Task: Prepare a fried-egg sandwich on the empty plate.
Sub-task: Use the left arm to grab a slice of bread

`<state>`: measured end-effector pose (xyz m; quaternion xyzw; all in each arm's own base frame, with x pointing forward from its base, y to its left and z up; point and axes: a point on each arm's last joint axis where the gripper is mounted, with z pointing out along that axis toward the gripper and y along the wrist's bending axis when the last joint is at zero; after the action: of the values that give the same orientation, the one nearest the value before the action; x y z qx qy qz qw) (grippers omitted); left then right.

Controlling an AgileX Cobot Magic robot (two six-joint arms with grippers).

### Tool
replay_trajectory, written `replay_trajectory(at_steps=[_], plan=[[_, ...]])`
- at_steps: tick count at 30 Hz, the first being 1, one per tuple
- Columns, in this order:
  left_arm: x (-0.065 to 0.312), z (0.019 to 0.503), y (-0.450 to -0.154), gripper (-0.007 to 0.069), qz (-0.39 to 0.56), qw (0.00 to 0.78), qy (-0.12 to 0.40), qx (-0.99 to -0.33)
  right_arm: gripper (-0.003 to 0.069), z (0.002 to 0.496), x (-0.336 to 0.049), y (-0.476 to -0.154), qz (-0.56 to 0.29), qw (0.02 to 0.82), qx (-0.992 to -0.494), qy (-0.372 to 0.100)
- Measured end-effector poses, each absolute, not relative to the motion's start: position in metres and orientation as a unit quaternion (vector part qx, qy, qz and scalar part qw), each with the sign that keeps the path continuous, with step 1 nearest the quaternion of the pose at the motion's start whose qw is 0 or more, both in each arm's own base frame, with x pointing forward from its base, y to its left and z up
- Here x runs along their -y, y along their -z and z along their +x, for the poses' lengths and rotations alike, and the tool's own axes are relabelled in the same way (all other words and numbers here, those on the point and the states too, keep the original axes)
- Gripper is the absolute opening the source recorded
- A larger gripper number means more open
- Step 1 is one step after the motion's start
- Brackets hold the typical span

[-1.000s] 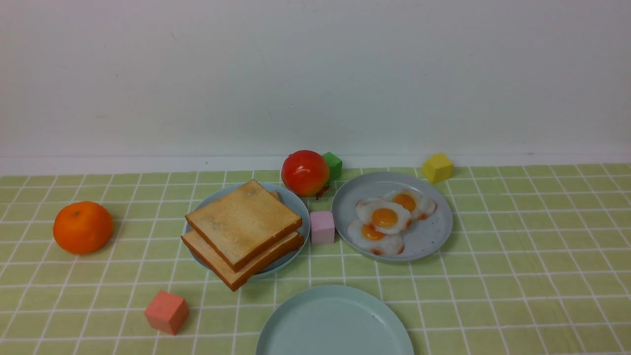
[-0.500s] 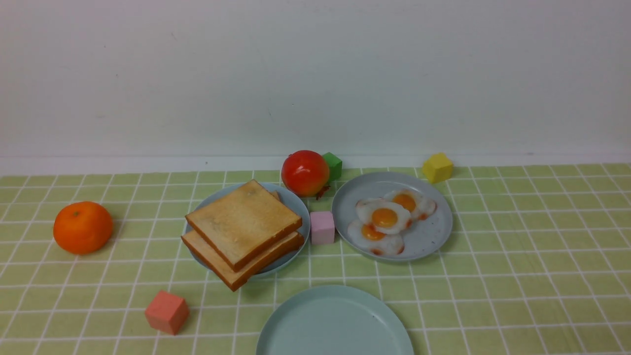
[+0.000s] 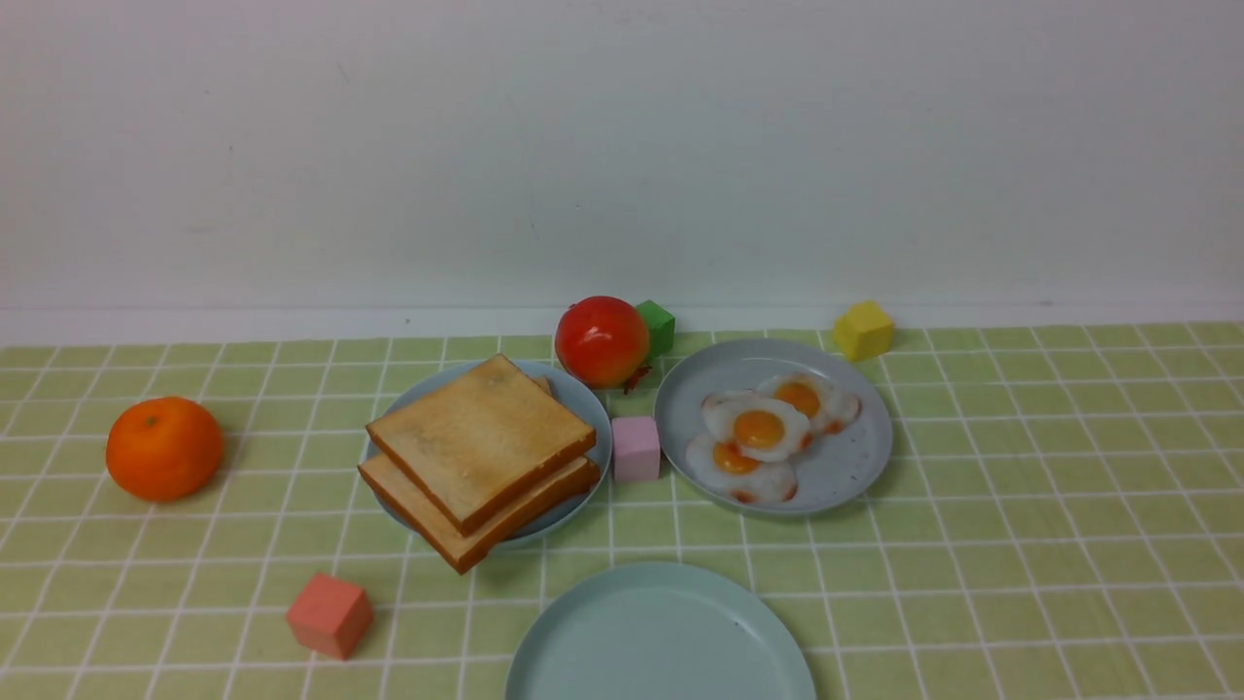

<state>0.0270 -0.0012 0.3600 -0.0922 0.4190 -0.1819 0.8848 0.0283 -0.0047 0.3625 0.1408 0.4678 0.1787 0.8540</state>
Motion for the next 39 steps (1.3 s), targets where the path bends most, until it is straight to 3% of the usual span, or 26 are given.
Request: replay_trajectory(at_steps=[3,4,6,9,10,13,19,24,31,36,39], plan=[[-0.001,0.043,-0.406,0.0238,-0.143,0.842,0.219,-0.471,0.0241,0.033,0.001,-0.41,0.134,0.827,-0.513,-0.185],[-0.002,0.047,-0.404,0.0238,-0.149,0.835,0.221,-0.482,0.0241,0.036,0.001,-0.409,0.135,0.821,-0.524,-0.184],[-0.004,0.072,-0.425,0.0238,-0.208,0.766,0.237,-0.56,0.0241,0.051,-0.002,-0.432,0.132,0.774,-0.591,-0.182],[-0.008,0.113,-0.415,0.0238,-0.28,0.646,0.215,-0.677,0.0241,0.087,-0.004,-0.429,0.137,0.69,-0.691,-0.167],[-0.008,0.116,-0.413,0.0238,-0.283,0.639,0.213,-0.683,0.0241,0.089,-0.004,-0.428,0.138,0.684,-0.697,-0.166],[-0.005,0.159,-0.383,0.0238,-0.291,0.539,0.167,-0.772,0.0241,0.125,-0.004,-0.403,0.149,0.597,-0.773,-0.153],[0.009,0.199,-0.349,0.0238,-0.265,0.454,0.14,-0.839,0.0241,0.145,-0.006,-0.371,0.154,0.544,-0.811,-0.151],[0.039,0.24,-0.296,0.0238,-0.249,0.313,0.156,-0.903,0.0241,0.144,-0.022,-0.33,0.131,0.473,-0.852,-0.183],[0.06,0.287,-0.287,0.0238,-0.182,0.223,0.197,-0.937,0.0241,0.13,-0.042,-0.302,0.066,0.365,-0.904,-0.21],[0.055,0.334,-0.293,0.024,-0.171,0.206,0.247,-0.931,0.0241,0.126,-0.049,-0.301,0.021,0.354,-0.908,-0.224],[0.048,0.36,-0.284,0.0269,-0.149,0.195,0.243,-0.938,0.0241,0.125,-0.051,-0.301,0.013,0.347,-0.909,-0.231]])
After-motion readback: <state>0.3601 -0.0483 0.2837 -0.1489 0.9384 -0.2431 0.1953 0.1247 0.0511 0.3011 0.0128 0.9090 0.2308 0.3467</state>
